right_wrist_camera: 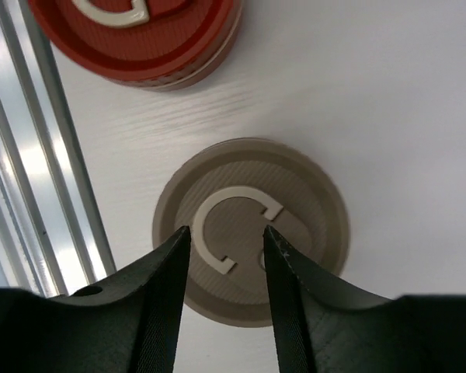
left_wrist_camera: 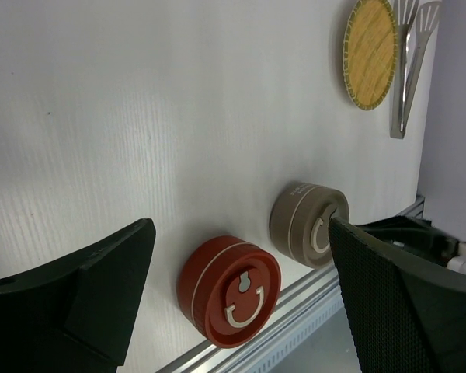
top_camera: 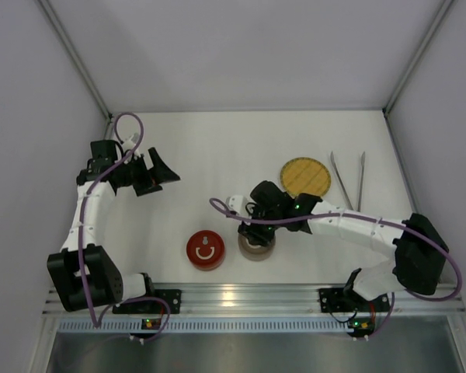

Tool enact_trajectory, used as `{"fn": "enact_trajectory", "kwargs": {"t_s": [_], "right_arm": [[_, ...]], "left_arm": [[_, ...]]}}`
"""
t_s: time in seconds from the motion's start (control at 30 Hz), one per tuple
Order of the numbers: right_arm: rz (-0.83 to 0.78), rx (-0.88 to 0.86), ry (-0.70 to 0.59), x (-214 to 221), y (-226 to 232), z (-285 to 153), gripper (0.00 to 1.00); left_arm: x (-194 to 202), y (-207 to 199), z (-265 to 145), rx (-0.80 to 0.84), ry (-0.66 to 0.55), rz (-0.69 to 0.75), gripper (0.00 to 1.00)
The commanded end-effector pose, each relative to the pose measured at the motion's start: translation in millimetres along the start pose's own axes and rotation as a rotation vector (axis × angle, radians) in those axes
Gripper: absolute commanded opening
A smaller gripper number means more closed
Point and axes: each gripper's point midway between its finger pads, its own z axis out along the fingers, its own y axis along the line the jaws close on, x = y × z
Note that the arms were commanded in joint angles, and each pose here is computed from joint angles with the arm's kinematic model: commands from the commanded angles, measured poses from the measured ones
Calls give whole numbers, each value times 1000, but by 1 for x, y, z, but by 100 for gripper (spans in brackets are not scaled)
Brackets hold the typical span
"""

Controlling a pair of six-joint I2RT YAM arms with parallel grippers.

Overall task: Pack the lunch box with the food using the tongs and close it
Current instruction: Adjust the box lid on the packing box, then reset both arms

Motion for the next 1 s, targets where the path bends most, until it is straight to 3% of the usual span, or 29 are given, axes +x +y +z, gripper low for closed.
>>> {"fn": "enact_trajectory", "kwargs": {"t_s": [0.0,0.17,0.2,0.27,0.3,0.47,0.63,0.77,0.97], "right_arm": [[87,78,-163,-44,-32,-45,43],[339,185,-277,-32,-98,-94,58],[370,204,-301,-28,-104,-103,66],[468,246,-347,-14,-124,-122,74],[488,270,-366,-8,-128,-130,83],[619,487,-375,36,-167,-164,99],[688,674,-329,83,-187,-181,100],[717,704,-268,114,-183,-176,99],[714,766,-256,128,-181,-187,99]], "left_arm": [[-12,-8,-11,-4,-21,122,98],[-10,12,-12,-106,24,153,98],[-11,16,-12,-123,27,175,98],[-17,23,-16,-171,11,245,98],[-21,27,-18,-188,3,307,98],[-27,29,-28,-218,-36,472,98],[-17,45,-21,-240,12,496,98],[-14,57,-21,-283,-15,532,98],[0,73,-24,-346,-5,557,98]]}}
